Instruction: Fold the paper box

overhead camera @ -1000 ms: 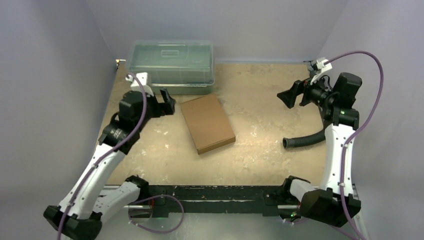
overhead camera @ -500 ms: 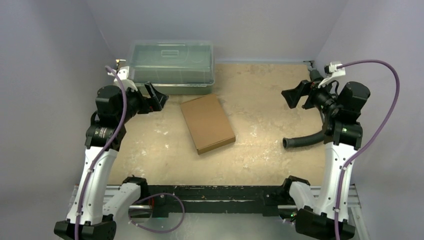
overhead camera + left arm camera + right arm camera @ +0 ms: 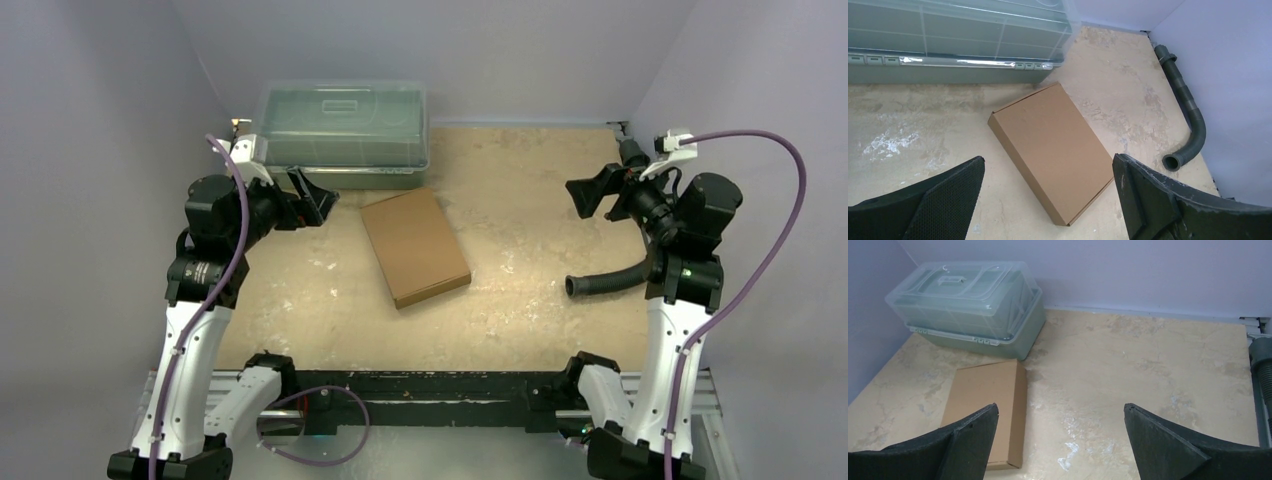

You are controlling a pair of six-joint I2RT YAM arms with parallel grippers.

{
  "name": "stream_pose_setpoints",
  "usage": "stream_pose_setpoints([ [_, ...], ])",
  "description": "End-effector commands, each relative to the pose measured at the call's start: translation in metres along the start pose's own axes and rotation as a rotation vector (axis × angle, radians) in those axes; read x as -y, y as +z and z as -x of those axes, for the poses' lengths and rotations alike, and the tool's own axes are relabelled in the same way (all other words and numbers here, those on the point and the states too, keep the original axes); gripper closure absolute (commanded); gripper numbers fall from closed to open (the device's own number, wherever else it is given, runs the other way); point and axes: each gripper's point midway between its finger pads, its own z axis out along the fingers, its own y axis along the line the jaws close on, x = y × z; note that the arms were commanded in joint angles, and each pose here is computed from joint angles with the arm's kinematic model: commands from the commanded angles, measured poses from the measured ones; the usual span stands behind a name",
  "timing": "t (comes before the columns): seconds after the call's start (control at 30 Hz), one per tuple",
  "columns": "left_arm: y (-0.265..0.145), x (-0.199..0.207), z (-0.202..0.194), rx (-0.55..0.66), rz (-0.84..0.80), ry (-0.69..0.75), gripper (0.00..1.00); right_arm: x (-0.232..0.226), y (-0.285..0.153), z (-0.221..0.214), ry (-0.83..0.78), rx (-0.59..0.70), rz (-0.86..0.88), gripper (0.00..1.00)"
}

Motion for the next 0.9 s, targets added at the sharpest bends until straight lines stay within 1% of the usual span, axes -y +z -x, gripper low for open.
stream_pose_setpoints([
  [0.0,-0.004,0.007,0.006,0.028,-0.030,-0.002,0.01,0.002,0.004,0.000,0.002,0.015,0.009,0.01],
  [0.87,-0.005,0.001,-0.002,0.026,-0.016,0.005,0.01,0.011,0.014,-0.011,0.014,0.007,0.007,0.01],
])
